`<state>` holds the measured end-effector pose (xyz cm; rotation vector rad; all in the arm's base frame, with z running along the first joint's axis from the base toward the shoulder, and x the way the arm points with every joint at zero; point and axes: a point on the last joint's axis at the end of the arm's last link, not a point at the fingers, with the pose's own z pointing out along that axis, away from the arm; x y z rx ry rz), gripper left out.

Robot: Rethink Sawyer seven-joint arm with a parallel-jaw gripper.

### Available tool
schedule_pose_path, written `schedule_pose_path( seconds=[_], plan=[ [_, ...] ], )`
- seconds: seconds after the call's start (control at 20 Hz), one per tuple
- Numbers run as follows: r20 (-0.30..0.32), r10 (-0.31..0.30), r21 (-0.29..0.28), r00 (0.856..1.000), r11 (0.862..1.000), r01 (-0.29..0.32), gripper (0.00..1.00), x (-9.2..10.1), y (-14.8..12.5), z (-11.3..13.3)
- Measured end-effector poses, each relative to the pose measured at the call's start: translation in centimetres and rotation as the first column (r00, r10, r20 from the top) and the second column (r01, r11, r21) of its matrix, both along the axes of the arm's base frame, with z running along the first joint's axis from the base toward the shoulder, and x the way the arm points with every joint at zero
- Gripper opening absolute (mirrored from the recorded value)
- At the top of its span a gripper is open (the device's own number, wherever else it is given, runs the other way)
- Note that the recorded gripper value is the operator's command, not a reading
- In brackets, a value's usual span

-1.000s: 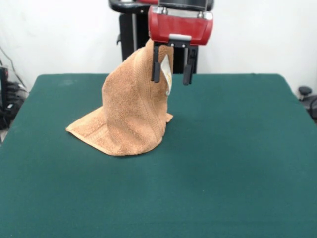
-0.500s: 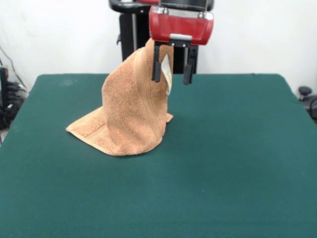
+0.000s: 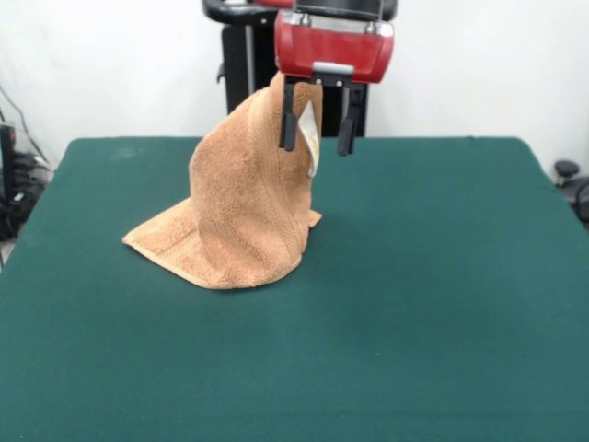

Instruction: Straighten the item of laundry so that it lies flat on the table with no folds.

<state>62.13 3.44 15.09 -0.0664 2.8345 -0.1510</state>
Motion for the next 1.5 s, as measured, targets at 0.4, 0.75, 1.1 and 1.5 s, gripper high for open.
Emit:
schedule_pose_path(
  seconds=[0.4, 0.75, 1.1, 1.5],
  plan=[
    [-0.004, -0.001, 0.0, 1.0, 1.0, 0.001, 0.0, -0.21, -0.03, -0.11],
    [-0.011, -0.002, 0.002, 1.0, 1.0, 0.002, 0.0, -0.52, 0.01, -0.28],
    [0.001, -0.006, -0.003, 1.0, 1.0, 0.006, 0.0, -0.79, -0.21, -0.51],
    [0.031, -0.011, -0.012, 0.999, 1.0, 0.011, 1.0, -0.48, -0.6, -0.42]
  ],
)
